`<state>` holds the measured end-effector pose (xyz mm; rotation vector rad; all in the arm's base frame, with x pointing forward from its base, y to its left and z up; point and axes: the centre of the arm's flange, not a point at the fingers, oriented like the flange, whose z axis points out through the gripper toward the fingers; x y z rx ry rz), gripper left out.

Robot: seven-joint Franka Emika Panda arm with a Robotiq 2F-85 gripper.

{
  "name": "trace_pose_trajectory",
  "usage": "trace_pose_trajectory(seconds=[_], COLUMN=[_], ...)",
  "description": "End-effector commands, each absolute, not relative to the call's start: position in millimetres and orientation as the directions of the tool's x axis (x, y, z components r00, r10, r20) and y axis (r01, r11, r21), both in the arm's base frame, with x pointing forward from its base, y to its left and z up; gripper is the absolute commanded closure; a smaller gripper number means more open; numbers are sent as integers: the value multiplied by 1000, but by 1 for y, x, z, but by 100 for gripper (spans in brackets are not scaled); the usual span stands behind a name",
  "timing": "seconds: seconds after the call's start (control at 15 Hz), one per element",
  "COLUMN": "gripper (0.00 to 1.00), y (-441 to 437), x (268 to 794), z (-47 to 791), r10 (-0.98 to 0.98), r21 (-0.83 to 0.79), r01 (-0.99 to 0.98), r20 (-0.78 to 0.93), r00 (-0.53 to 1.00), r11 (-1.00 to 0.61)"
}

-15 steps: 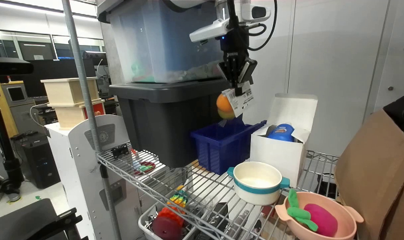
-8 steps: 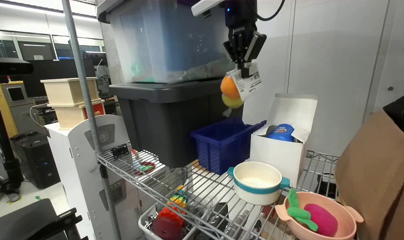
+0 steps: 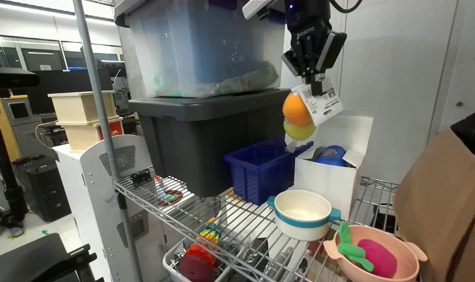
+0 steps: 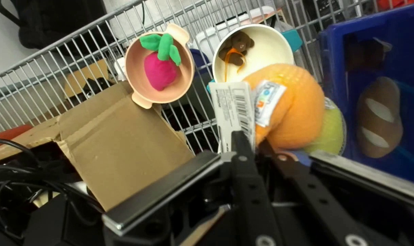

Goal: Remove the yellow object from the blue box

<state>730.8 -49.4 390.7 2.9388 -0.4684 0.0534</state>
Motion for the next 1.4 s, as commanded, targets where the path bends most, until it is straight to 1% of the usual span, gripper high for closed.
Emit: trace_pose_trajectory(seconds=[0.0,0.47,0.93,1.13,1.33], gripper=[98,98,98,98,98], y=[-59,-49,-54,-42,-25], x=[727,680,643,615,612], z=[391,348,338,321,296], r10=[-316,-222,-201,-157,-132], r21=[202,192,184,170,153], r01=[-315,-200,-171,-125,-100], r20=[31,-101,-154,-190,-216], r00=[948,970,967,969,967], r11=[-927,-961,-968,-978,-983])
